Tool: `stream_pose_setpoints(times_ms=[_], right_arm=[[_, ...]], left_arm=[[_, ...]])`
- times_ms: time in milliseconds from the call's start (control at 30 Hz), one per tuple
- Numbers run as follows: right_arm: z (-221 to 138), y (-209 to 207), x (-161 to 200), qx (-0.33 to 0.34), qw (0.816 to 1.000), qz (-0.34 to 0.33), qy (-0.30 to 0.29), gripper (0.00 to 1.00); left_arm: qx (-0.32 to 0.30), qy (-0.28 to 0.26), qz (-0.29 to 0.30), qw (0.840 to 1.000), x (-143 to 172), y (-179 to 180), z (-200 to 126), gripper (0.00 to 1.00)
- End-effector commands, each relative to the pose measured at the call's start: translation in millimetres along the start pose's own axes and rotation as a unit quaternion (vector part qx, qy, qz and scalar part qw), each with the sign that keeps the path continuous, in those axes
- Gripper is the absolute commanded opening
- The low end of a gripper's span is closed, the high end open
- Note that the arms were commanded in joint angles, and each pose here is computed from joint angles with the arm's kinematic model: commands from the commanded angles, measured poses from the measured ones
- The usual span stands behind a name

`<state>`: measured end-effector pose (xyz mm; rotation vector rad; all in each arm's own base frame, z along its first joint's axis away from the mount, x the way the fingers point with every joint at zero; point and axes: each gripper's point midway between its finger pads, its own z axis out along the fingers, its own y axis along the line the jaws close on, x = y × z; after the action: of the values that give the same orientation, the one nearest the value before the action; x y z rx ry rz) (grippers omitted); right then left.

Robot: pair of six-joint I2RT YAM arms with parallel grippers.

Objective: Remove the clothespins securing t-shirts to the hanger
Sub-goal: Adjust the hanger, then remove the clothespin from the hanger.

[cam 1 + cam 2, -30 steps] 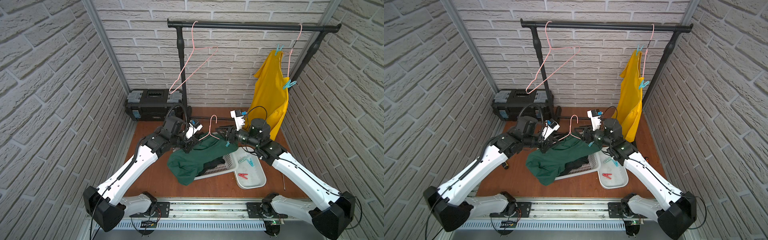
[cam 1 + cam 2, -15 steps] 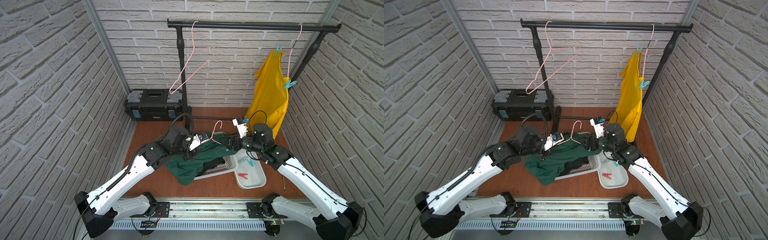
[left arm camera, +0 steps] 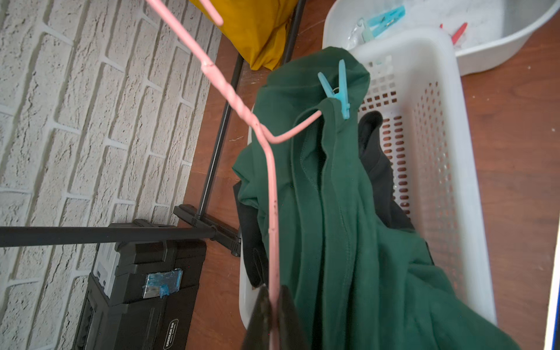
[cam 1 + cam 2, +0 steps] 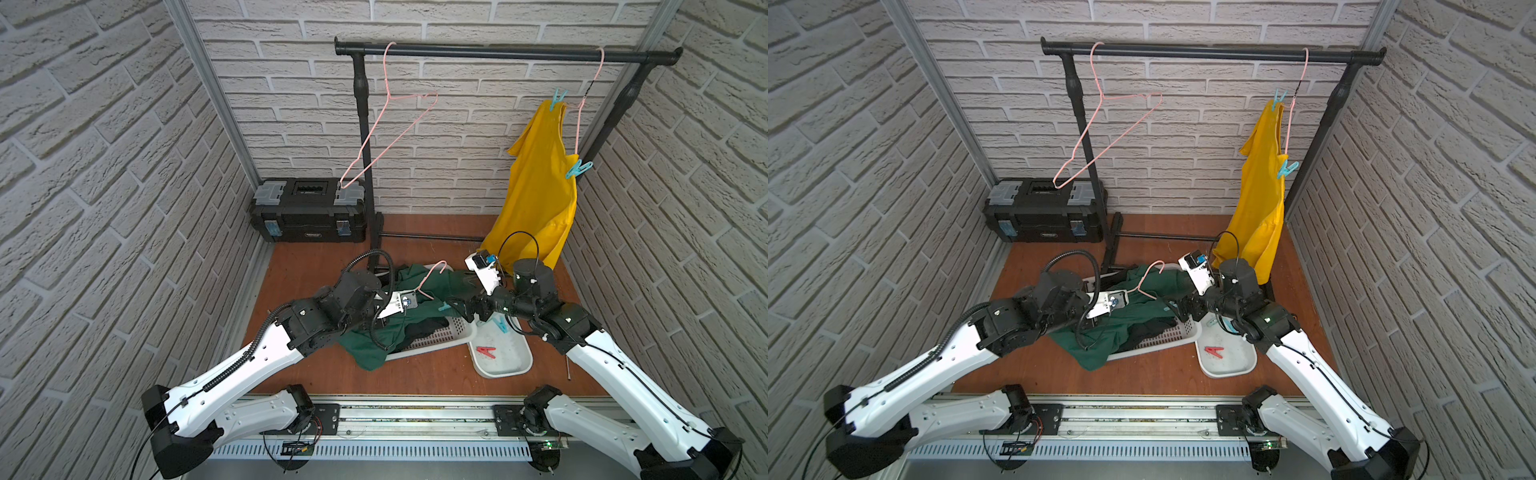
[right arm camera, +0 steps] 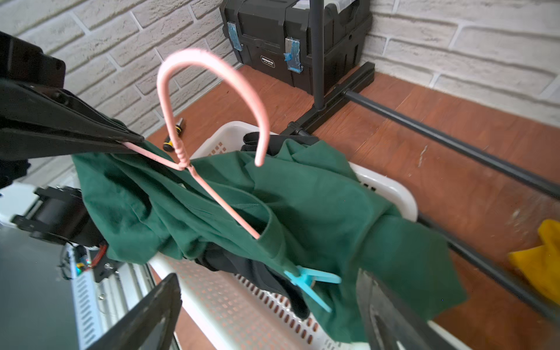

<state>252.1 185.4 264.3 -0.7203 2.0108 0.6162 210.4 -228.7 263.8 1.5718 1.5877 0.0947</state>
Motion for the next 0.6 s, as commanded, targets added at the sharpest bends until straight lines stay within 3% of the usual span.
stream_pose_setpoints(times_ms=[0,133,433,567], right_arm=[[-1,-2,1,0.005,0.995,-0.099,-0.005,0.95],[3,3,8,-0.016,0.984,-0.175,0.012,0.98],[17,8,27,-0.051,0.964,-0.261,0.020,0.99],[25,11,41,-0.072,0.944,-0.321,0.023,0.99]], left_arm=[[-0.019,-0.008,0.030,0.999,5,1,-12,0.00],[-0.036,-0.024,0.030,0.999,5,4,-18,0.00],[-0.054,-0.053,0.025,0.997,4,4,-31,0.00],[-0.057,-0.054,0.023,0.997,5,4,-32,0.00]])
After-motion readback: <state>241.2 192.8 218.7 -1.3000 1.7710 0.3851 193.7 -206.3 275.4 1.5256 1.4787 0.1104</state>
